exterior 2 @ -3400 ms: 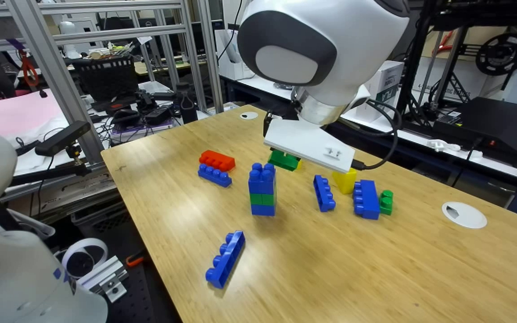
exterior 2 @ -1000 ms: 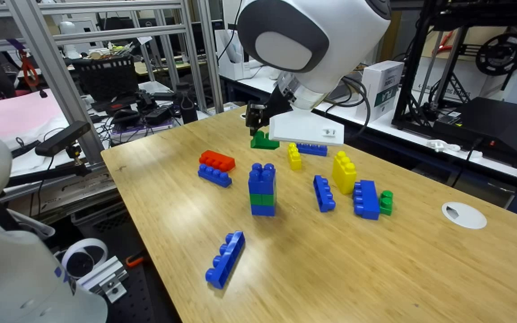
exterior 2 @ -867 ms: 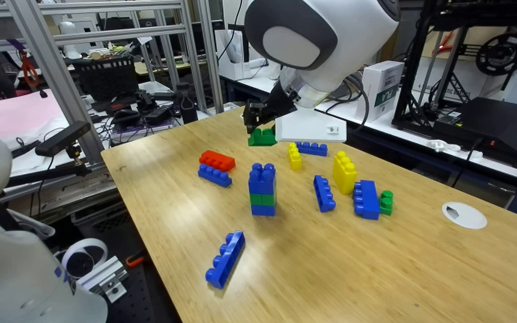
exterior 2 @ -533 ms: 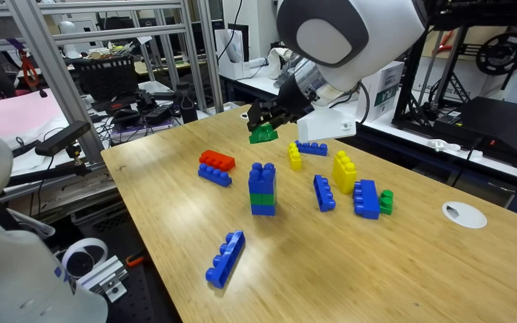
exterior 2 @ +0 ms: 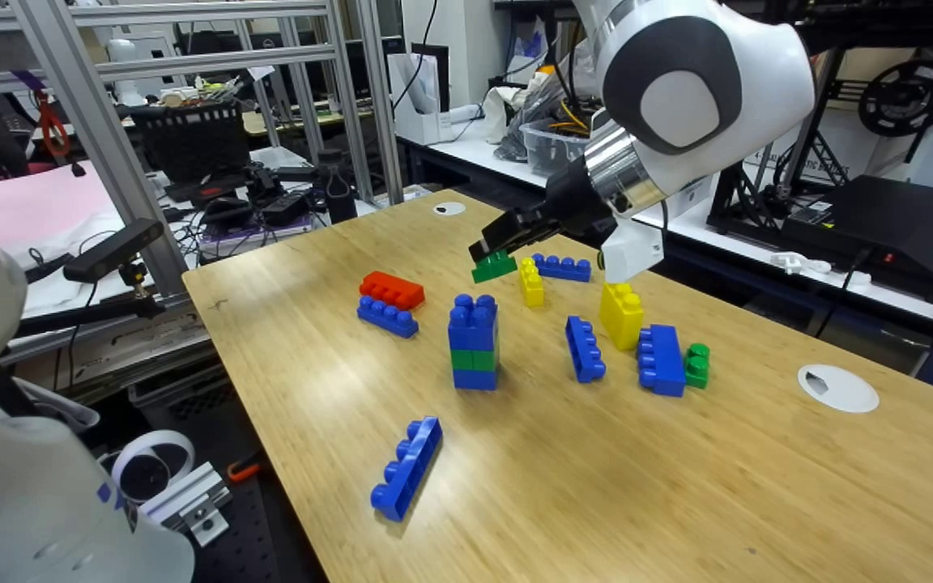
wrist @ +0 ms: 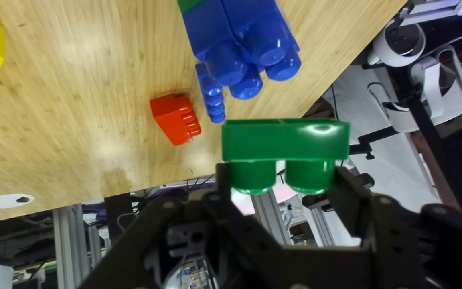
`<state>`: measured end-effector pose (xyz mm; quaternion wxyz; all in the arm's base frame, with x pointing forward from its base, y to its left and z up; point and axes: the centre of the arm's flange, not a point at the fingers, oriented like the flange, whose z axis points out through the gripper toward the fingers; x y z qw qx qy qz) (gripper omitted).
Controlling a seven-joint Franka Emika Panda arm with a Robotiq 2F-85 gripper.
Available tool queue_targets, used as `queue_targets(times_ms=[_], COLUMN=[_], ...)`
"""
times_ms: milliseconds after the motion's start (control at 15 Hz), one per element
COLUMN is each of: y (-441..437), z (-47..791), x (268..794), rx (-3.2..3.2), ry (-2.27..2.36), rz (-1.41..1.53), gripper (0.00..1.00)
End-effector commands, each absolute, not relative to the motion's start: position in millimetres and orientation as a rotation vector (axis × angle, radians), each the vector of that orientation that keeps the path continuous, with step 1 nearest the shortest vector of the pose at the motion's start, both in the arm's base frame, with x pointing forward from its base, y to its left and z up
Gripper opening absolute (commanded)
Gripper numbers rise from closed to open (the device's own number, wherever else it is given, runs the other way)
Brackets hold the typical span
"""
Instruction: Move the stack of blocks to the right then place a green block on the top
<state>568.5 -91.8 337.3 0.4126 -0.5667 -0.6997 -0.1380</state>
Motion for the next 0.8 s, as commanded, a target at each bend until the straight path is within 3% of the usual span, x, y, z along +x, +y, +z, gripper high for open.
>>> queue_targets(times_ms=[0, 733], y=[-102, -97], z=[327, 296], x=[587, 588], rx=[-1.301, -1.083], ry=[-1.795, -1.771], rz=[-0.314, -0.333], gripper=[0.38, 0.38])
